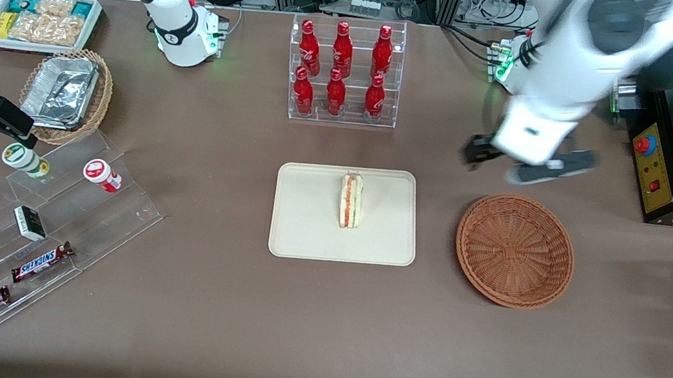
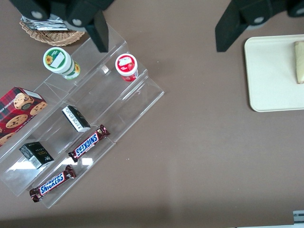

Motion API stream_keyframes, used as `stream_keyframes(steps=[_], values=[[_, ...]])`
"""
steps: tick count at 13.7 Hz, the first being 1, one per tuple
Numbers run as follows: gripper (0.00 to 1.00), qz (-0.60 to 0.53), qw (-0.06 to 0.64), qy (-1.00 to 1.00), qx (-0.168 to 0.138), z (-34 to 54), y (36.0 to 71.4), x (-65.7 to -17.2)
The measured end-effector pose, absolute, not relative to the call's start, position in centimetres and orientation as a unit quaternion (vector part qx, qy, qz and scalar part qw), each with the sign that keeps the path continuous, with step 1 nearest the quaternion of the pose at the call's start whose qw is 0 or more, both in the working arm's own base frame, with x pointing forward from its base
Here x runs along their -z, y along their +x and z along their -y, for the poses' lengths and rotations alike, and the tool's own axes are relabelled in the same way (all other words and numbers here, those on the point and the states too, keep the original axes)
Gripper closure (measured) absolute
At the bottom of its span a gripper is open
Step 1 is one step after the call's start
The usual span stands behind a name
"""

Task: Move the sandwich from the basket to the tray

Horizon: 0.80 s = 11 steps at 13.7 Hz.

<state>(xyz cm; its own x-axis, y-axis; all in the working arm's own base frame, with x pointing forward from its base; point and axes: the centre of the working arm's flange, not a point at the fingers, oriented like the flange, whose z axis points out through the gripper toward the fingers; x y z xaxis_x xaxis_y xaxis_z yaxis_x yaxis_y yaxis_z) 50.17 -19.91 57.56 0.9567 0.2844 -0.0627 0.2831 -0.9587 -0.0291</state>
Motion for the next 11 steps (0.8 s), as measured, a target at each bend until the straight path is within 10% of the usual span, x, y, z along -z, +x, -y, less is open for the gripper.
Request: stream_keyframes(steps=[11], values=[[0.0, -0.022, -0.007, -0.998, -0.063, 3.7, 50.4, -60.9]])
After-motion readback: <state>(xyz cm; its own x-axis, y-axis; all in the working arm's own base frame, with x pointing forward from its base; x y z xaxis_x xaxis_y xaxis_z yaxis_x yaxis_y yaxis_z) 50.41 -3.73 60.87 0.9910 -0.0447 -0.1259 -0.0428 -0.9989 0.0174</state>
